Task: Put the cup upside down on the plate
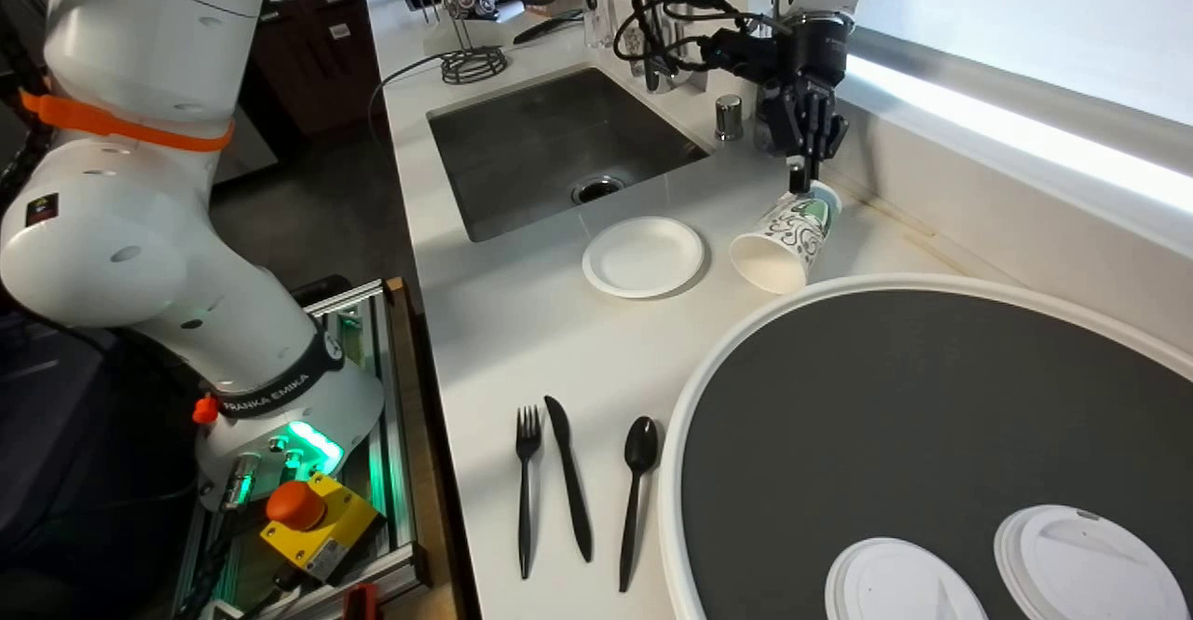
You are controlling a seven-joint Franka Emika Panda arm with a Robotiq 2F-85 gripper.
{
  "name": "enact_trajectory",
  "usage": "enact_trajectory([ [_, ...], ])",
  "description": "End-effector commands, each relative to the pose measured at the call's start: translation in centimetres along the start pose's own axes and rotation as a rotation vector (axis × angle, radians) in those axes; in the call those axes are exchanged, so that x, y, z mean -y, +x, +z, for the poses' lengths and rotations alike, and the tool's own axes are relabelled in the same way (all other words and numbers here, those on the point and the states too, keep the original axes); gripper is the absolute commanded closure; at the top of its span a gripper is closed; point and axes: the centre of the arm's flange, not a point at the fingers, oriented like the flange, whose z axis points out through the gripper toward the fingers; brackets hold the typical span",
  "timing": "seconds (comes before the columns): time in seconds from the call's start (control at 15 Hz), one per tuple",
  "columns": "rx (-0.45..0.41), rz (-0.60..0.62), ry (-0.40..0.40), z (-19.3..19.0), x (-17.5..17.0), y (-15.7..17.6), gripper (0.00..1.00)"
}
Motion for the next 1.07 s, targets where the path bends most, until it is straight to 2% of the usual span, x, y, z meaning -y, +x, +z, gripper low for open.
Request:
enact_trajectory([
  [0.0,0.064,0.045,0.030,-1.1,-1.6,1.9,0.97],
  [0.33,0.131,0.101,0.082,-1.9,-4.9,4.5,0.97],
  [0.53,0.213,0.140,0.143,-2.4,-7.8,5.8,0.97],
  [1.0,0.380,0.136,0.424,-3.1,-14.6,6.4,0.97],
])
